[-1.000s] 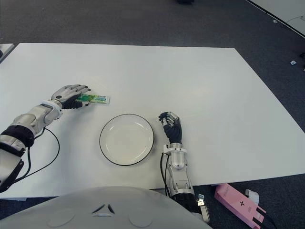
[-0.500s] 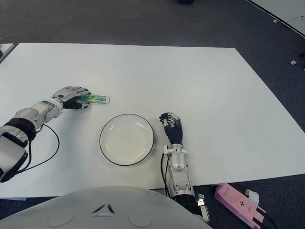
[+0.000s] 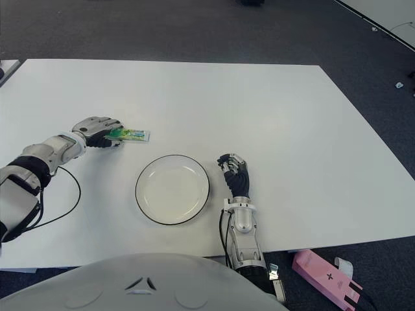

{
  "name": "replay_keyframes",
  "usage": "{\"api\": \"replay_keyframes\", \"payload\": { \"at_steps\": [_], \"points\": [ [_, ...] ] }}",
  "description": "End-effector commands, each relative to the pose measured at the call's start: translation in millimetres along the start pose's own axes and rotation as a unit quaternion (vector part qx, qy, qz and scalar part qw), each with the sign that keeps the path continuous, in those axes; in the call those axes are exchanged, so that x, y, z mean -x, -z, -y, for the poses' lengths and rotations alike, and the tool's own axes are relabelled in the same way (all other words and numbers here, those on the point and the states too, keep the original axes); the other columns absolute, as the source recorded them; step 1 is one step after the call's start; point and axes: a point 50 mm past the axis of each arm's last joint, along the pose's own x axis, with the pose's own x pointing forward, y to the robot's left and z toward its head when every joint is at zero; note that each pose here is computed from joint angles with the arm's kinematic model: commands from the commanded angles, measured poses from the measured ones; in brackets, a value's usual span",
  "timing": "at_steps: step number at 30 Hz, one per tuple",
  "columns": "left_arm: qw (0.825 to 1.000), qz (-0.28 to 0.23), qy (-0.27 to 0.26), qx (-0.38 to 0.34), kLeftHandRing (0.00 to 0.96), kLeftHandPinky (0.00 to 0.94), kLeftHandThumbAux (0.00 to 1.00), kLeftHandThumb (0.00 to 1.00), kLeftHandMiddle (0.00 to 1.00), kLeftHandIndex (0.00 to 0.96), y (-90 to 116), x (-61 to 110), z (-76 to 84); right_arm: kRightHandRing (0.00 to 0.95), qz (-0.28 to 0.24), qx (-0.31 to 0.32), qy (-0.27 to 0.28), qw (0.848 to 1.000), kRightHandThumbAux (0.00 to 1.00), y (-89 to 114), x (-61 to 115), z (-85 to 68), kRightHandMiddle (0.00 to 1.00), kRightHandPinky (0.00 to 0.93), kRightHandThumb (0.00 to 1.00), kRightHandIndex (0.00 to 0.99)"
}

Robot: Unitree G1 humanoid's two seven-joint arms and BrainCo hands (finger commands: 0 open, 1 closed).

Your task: Put the toothpaste on the table into the plate.

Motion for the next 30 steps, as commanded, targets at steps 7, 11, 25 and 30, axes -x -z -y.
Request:
{"api": "replay_keyframes", "payload": {
  "at_steps": [7, 11, 25, 30],
  "points": [
    [0.995, 0.02, 0.08, -0.047, 0.0, 0.014, 0.19, 0.425, 0.0, 0.0, -5.8, 3.8, 22.4, 0.465, -0.007, -0.002, 0.002, 1.0, 0.727, 2.0, 1.9, 1.6, 0.491, 0.456, 0.705, 0.428],
    [0.994, 0.02, 0.088, -0.055, 0.0, 0.023, 0.197, 0.422, 0.0, 0.0, -6.0, 5.5, 28.0, 0.467, -0.007, -0.002, 0.0, 1.0, 0.728, 1.7, 1.9, 1.9, 0.491, 0.454, 0.703, 0.428],
    [0.989, 0.025, 0.123, -0.074, 0.0, 0.04, 0.22, 0.411, 0.0, 0.0, -7.4, 9.7, 40.7, 0.47, -0.011, 0.004, -0.001, 1.0, 0.728, 2.1, 1.1, 4.2, 0.492, 0.455, 0.704, 0.429],
    [0.989, 0.022, 0.13, -0.07, 0.077, 0.202, 0.262, 0.443, 0.042, 0.0, -8.2, 10.3, 43.1, 0.468, -0.009, 0.0, 0.002, 1.0, 0.728, 1.6, 1.3, 4.9, 0.491, 0.458, 0.705, 0.429]
  ]
}}
